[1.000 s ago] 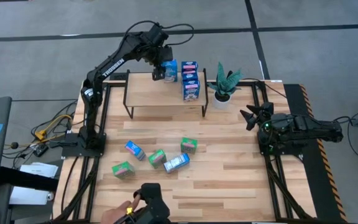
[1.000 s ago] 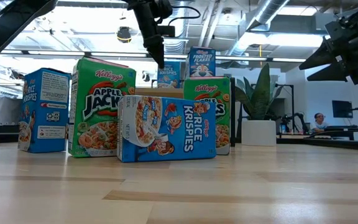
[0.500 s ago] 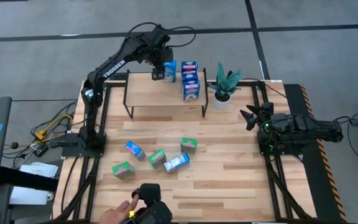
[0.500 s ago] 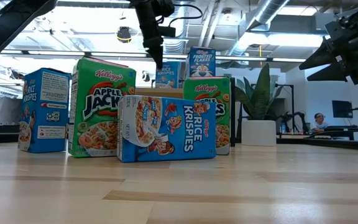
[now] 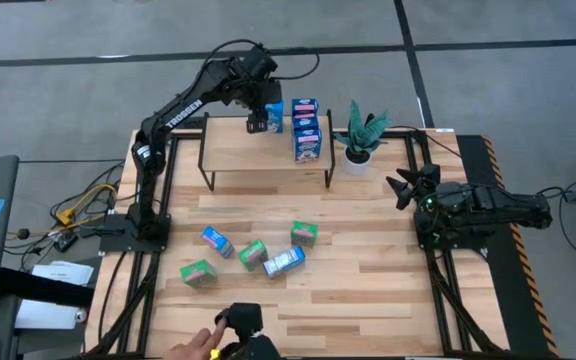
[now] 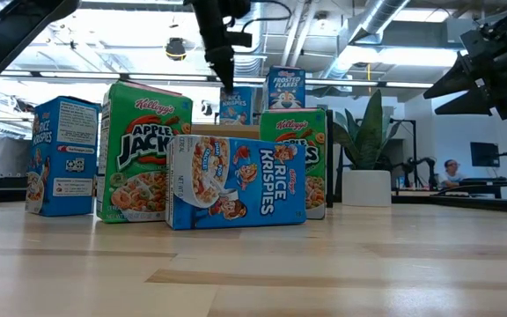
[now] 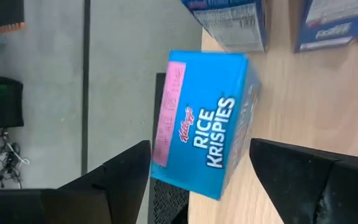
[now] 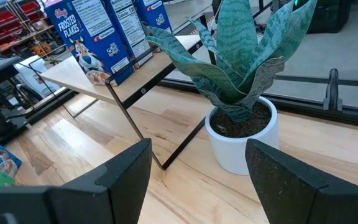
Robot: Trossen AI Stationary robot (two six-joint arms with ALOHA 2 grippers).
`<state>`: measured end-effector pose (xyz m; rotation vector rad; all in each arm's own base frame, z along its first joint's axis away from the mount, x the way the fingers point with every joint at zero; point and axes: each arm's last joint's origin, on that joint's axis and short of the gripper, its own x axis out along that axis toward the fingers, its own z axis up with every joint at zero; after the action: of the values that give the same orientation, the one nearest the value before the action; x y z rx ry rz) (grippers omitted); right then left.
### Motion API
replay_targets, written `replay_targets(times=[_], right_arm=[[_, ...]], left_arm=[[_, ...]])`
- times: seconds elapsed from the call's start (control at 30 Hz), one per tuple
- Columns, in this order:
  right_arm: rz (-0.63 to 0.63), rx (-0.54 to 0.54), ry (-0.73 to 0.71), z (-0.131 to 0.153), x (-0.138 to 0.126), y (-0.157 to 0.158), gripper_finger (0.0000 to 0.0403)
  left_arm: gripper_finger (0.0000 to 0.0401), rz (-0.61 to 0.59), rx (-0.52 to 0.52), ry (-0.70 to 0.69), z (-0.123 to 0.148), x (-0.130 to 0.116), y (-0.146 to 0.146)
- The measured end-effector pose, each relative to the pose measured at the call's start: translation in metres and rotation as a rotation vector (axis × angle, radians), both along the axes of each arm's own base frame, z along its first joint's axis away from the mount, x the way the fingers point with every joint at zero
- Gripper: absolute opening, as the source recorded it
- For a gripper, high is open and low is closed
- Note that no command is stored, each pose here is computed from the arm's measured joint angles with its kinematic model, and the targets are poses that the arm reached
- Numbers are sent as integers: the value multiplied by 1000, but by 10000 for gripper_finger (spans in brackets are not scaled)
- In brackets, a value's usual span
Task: Stack cereal on shelf
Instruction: Put the top light blue cereal box on the shelf, then put the bottom light blue cereal box on the shelf aligned with the other light blue cereal box
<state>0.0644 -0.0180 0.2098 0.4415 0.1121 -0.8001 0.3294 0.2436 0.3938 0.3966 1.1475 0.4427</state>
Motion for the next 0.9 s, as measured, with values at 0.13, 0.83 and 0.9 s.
replay_targets(times=[0.13, 0.83, 0.9], right_arm=[[0, 0, 0, 0, 0, 0, 286], [0, 0, -1, 0, 0, 0, 286], [0, 0, 0, 0, 0, 0, 286]], left_arm=[[290, 15, 46, -43, 13, 0, -4], [316, -2, -575, -146, 44, -8, -165], [316, -40, -550, -123, 41, 1, -190]])
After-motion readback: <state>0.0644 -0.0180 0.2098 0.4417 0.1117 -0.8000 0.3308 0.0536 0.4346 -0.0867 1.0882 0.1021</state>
